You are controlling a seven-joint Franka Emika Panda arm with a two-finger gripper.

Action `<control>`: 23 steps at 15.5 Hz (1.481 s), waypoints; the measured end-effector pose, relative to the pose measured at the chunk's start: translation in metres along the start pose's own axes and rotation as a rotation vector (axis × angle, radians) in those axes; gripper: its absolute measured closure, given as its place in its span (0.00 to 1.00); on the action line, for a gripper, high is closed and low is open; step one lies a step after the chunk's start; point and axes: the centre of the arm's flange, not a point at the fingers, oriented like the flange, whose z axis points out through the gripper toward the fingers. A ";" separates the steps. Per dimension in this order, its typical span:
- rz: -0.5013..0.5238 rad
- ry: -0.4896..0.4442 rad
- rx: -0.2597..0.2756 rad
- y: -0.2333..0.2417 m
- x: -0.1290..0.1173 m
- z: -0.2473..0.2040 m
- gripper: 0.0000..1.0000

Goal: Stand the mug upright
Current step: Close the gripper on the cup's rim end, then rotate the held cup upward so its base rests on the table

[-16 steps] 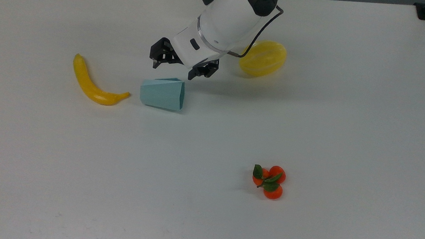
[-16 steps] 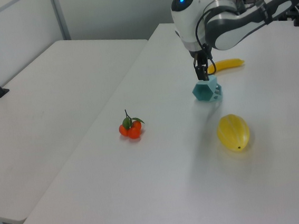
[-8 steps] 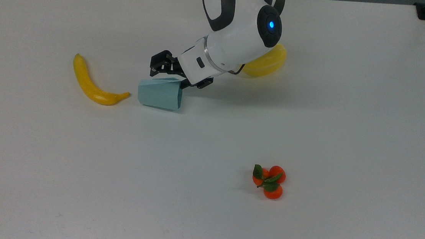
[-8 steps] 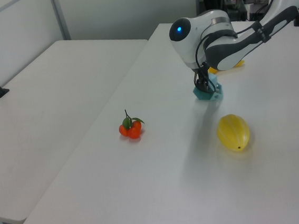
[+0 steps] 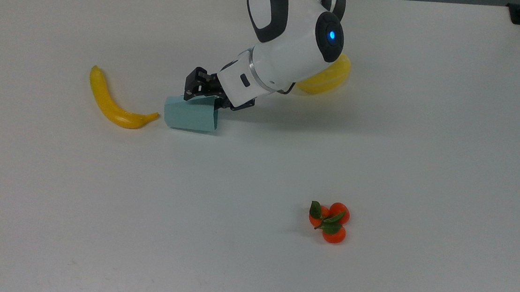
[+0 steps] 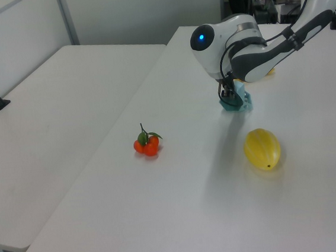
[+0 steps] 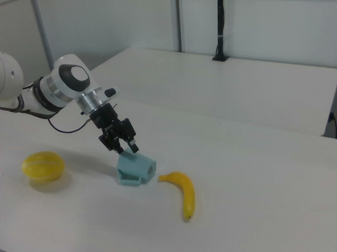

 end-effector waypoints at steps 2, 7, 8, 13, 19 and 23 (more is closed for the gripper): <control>0.001 0.026 -0.006 -0.002 0.004 0.003 0.37; -0.013 0.045 -0.035 -0.007 0.008 0.012 0.49; -0.013 0.044 -0.035 -0.008 0.008 0.013 0.52; -0.007 0.072 -0.067 0.002 0.010 0.005 0.84; 0.025 0.068 -0.030 0.004 0.010 0.000 0.92; 0.101 0.122 0.123 0.016 0.018 -0.011 0.92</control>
